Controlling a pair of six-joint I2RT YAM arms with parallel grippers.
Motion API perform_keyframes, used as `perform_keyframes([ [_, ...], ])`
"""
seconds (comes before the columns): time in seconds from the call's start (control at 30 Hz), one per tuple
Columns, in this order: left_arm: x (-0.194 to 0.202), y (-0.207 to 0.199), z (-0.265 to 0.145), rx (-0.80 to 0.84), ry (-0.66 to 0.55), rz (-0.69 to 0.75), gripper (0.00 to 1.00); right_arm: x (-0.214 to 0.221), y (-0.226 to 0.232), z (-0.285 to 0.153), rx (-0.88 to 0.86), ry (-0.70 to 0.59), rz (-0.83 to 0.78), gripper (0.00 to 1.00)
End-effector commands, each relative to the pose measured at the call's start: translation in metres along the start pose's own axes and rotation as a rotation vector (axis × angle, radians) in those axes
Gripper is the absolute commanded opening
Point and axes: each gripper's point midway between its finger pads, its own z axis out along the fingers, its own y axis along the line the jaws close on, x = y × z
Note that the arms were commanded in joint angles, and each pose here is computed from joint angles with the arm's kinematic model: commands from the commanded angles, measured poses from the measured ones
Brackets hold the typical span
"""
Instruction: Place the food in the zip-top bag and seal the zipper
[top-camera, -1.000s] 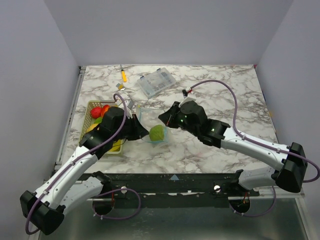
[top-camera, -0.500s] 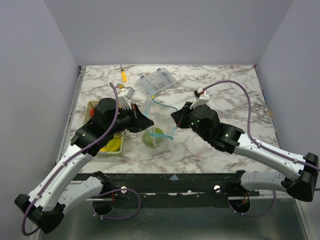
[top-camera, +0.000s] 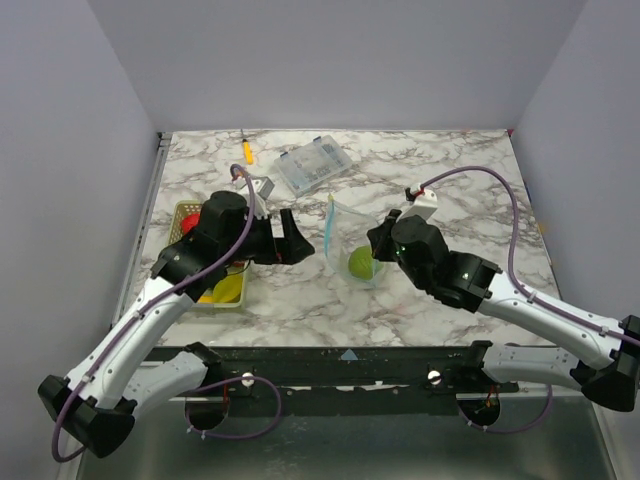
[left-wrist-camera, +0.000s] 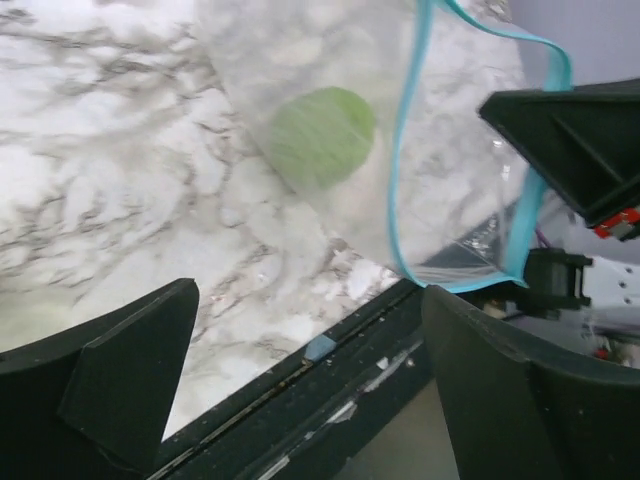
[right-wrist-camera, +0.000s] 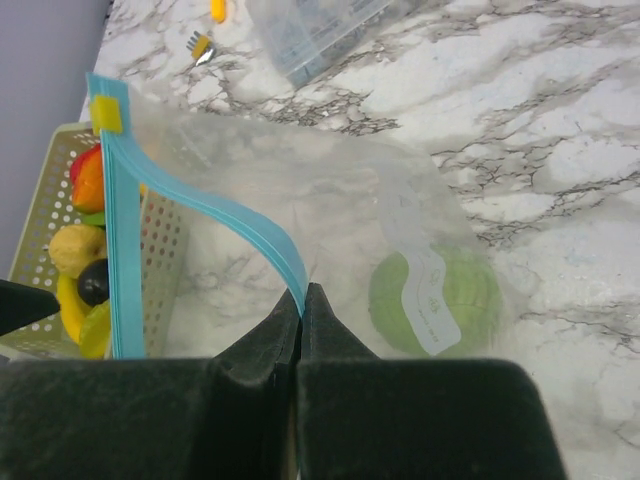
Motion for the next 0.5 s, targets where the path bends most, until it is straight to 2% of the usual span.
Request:
perform_keyframes([
  [0.0, -0.013, 0.05, -0.04, -0.253, -0.113, 0.115, 0.99, -0.009, -0.015, -0.007, 0.051, -0.042, -0.014, 0.01],
  [0.13, -0.024, 0.1, -0.065, -0.496, -0.179, 0.103, 0.99, -0.007, -0.015, -0.006, 0.048, -0.038, -0.022, 0.01],
  [0.23, -0.033, 0.137, -0.073, -0.629, -0.218, 0.041, 0.99, -0.007, -0.014, -0.006, 0.039, -0.038, -0.023, 0.01],
  [0.4, -0.036, 0.19, -0.066, -0.773, -0.255, -0.149, 0.99, -0.011, -0.012, -0.009, 0.022, -0.047, -0.022, 0.01],
  [0.47, -0.034, 0.201, -0.053, -0.752, -0.241, -0.273, 0.99, -0.012, -0.011, -0.01, 0.017, -0.05, -0.022, 0.01],
])
